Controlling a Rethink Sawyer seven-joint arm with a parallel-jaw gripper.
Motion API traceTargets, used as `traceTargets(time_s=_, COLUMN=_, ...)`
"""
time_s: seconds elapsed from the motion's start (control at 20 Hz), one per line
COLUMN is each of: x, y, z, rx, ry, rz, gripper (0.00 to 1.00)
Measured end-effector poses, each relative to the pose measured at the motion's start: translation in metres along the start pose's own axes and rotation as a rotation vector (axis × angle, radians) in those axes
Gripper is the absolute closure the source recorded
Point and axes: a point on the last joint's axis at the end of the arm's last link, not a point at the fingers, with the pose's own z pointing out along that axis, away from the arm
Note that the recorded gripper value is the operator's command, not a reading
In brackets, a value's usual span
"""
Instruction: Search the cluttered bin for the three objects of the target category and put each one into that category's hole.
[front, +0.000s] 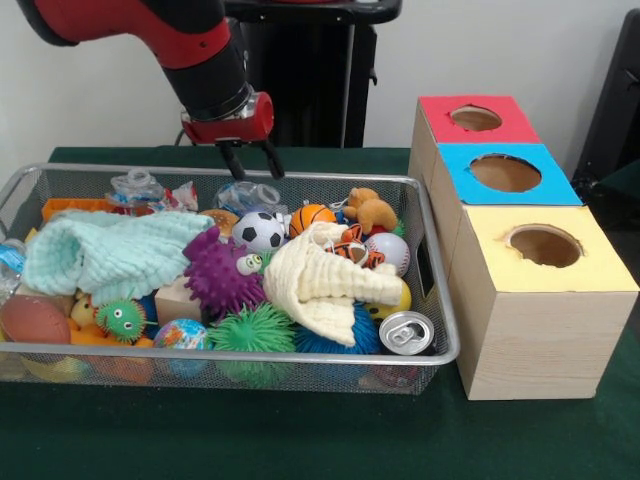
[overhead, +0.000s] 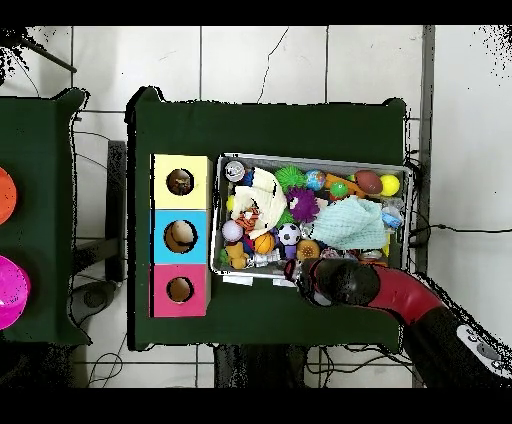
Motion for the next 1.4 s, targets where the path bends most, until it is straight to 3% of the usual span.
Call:
traceTargets(time_s=0.15, x=-0.003, y=-0.002, z=-0.001, rx=0.017, ry=0.013, rz=-0.012, gripper=0.0)
traceTargets(time_s=0.4, x=-0.009, y=0.004, z=-0.006, rx=0.084, ry=0.017, rz=-0.08, gripper=0.0)
traceTargets(time_s=0.7, x=-0.02, y=0.042, z=-0.032, rx=0.239, ry=-0.003, rz=-0.232, gripper=0.0)
traceTargets(time_s=1.05, x=-0.04, y=0.068, z=-0.064, rx=0.316, ry=-0.068, rz=-0.289, gripper=0.0)
traceTargets(time_s=1.4, x=-0.059, y=0.069, z=-0.08, rx=0.331, ry=-0.118, rz=-0.283, gripper=0.0)
